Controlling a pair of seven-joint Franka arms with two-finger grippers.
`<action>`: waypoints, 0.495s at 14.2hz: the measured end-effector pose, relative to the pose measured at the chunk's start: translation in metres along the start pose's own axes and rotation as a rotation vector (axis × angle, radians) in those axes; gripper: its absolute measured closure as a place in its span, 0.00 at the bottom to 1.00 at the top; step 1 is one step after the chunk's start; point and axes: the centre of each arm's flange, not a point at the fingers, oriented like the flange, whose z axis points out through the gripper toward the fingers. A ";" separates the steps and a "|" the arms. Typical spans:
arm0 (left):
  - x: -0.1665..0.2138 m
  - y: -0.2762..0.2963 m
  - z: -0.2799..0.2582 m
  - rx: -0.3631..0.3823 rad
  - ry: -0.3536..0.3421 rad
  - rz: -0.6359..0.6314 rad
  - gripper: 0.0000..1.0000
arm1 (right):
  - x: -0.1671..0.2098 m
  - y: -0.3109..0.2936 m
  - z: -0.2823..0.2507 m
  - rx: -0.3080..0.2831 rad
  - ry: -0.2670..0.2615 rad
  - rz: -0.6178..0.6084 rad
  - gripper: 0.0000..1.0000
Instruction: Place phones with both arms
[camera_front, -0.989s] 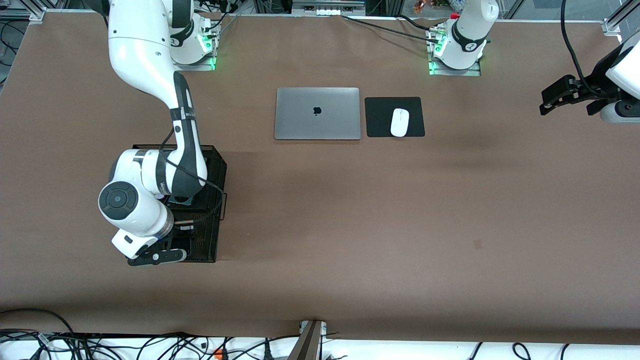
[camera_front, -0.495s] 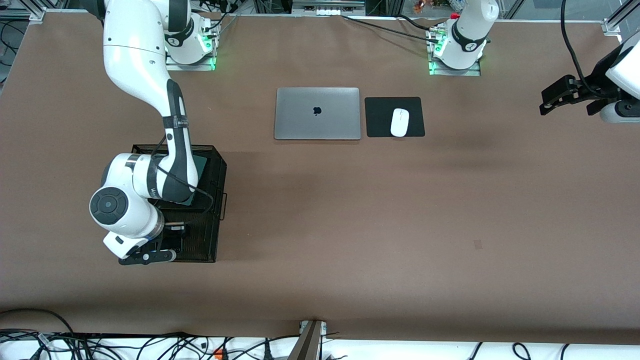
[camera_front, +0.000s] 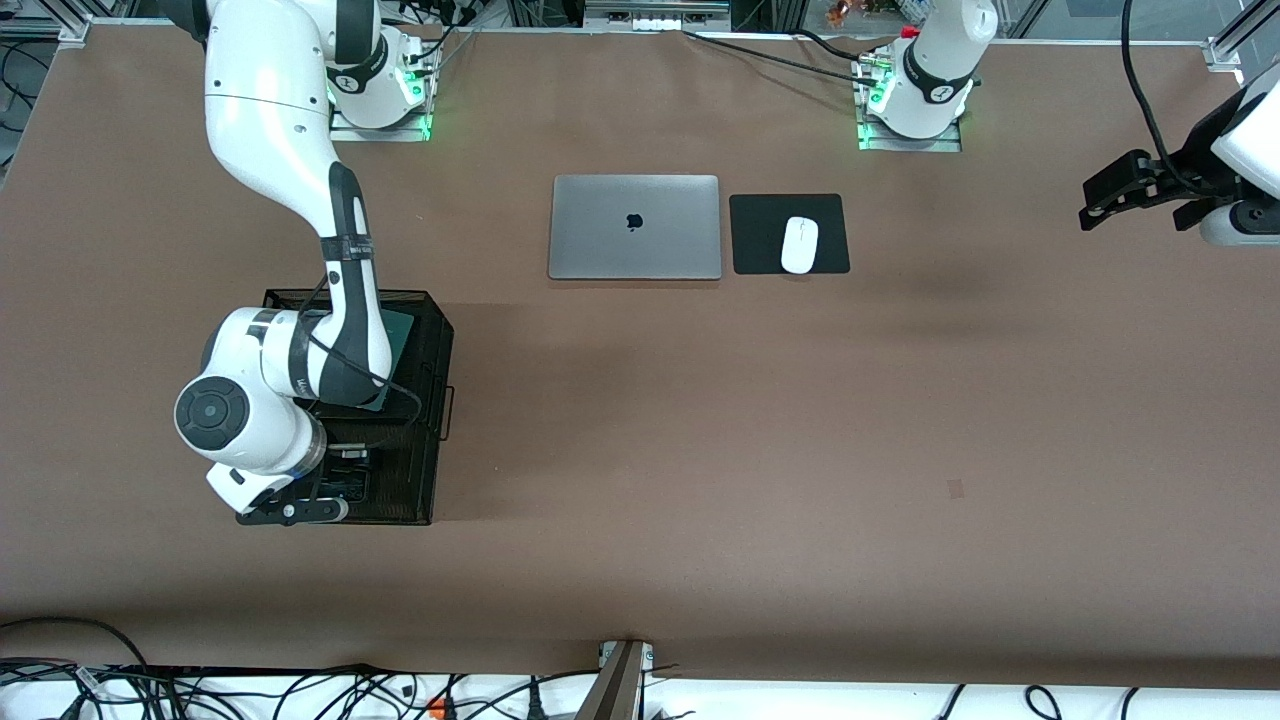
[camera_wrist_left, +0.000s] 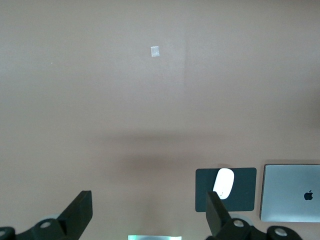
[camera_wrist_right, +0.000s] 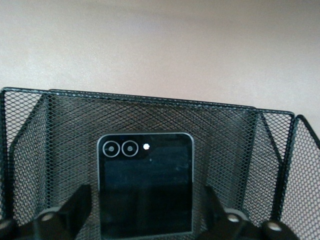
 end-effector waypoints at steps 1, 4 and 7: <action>0.000 0.000 0.000 0.000 0.000 0.000 0.00 | 0.001 0.000 -0.002 0.001 0.005 0.000 0.00; 0.000 0.000 0.000 0.000 0.000 0.000 0.00 | 0.007 -0.006 -0.021 0.021 0.031 0.004 0.01; 0.000 0.000 0.000 0.000 0.000 0.000 0.00 | 0.011 -0.019 -0.065 0.049 -0.018 -0.009 0.01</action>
